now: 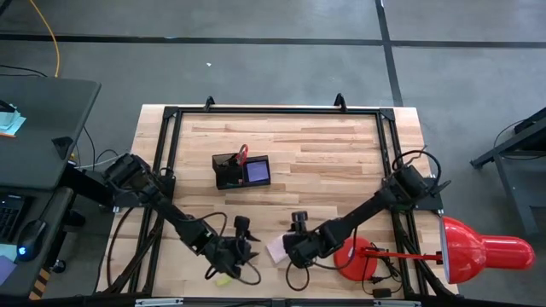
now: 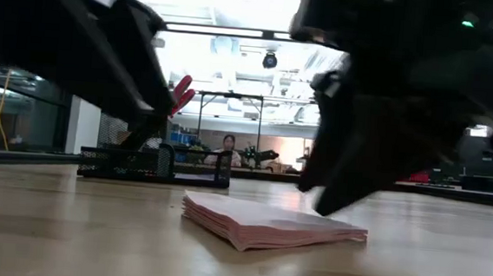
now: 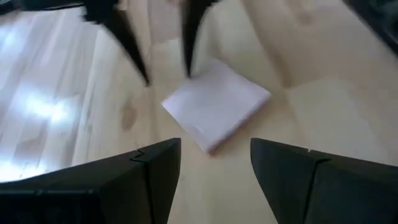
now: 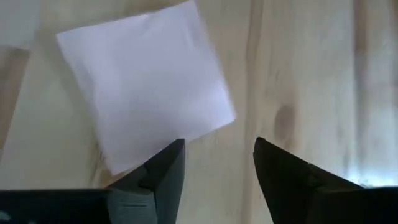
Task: Pick and place office supplies into organizer
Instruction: Put the pink sticky note into the desk organizer
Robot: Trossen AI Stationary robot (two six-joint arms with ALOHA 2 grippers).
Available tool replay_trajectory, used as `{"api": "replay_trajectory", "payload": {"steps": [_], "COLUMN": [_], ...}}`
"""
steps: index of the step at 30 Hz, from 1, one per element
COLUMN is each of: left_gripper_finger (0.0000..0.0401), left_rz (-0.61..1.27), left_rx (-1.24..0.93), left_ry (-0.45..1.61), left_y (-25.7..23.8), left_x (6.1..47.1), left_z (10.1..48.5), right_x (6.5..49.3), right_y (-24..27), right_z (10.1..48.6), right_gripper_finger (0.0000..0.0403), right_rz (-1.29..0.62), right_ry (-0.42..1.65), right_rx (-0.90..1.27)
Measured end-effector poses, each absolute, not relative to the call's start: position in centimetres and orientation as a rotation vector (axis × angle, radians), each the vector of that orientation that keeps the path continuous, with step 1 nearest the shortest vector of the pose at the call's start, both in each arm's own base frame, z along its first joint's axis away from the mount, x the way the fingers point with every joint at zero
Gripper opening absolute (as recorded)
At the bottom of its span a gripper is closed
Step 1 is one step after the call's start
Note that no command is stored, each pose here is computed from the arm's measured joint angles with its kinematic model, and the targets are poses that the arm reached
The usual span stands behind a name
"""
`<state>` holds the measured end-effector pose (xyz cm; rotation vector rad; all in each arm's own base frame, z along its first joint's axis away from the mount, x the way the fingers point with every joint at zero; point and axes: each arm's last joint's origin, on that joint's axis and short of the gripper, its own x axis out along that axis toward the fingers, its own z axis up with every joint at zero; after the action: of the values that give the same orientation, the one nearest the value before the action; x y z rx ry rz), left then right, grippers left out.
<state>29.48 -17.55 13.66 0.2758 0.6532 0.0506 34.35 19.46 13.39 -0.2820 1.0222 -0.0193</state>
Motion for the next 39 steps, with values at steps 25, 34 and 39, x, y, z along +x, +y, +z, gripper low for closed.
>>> {"api": "replay_trajectory", "payload": {"steps": [25, 34, 39], "left_gripper_finger": [0.0181, 0.0181, 0.0181], "left_rz": [-0.101, -0.084, -0.154], "left_rx": [0.706, 0.809, 0.783], "left_ry": [0.740, 0.725, 0.741], "left_y": [-17.5, -17.3, -16.6], "left_x": [32.3, 32.9, 33.3], "left_z": [10.0, 8.8, 8.6], "right_x": [30.0, 29.8, 29.9], "right_y": [19.7, 20.1, 20.0], "right_z": [13.3, 13.3, 13.3], "right_gripper_finger": [0.0170, 0.0170, 0.0170], "right_rz": [-0.365, -0.390, -0.390], "right_ry": [1.248, 1.217, 1.213], "right_rx": [-0.220, -0.202, -0.216]}}
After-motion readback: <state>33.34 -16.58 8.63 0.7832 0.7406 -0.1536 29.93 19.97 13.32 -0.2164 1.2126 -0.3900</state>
